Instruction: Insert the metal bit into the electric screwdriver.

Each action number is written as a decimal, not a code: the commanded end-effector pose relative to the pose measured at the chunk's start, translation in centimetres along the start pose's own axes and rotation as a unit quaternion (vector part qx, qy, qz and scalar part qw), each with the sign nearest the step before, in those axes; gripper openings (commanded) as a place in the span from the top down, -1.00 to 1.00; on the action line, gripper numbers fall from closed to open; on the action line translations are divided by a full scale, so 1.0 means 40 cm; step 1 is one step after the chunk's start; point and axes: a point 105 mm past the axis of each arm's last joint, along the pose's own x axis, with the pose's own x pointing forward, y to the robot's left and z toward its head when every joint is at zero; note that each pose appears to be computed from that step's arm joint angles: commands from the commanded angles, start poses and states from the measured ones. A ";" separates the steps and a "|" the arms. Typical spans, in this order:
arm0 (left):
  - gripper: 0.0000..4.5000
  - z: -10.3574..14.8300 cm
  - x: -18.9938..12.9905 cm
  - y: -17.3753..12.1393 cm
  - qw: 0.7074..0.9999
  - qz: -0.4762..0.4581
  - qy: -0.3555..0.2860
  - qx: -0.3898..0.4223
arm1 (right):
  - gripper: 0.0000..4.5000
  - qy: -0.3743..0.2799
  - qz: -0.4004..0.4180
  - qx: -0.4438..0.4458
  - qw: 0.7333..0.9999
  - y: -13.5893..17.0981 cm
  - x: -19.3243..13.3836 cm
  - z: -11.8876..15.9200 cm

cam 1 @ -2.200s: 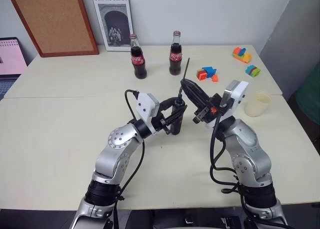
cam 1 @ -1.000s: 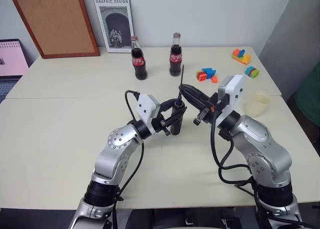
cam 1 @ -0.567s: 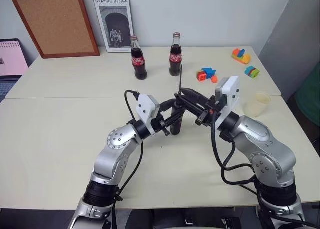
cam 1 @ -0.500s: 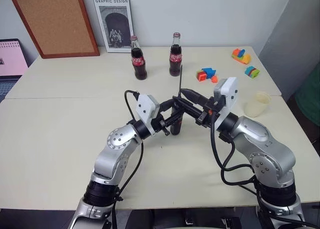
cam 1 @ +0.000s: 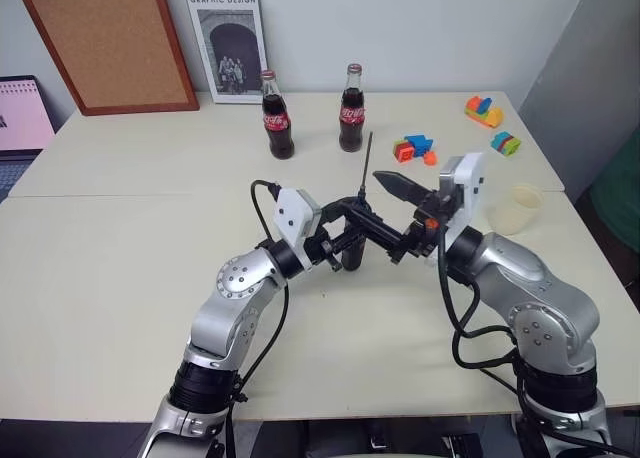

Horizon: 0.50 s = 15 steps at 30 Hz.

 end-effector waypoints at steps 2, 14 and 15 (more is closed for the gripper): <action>0.28 -0.002 -0.003 0.018 1.000 0.015 0.014 0.020 | -1.00 -0.019 -0.013 -0.027 0.999 -0.013 -0.032 0.043; 0.28 0.087 -0.018 0.163 0.985 0.066 0.055 0.152 | -1.00 0.037 -0.025 -0.096 0.994 -0.050 -0.116 0.044; 0.28 0.090 -0.025 0.191 0.977 0.066 0.084 0.187 | -1.00 0.049 -0.019 -0.107 0.993 -0.047 -0.124 0.039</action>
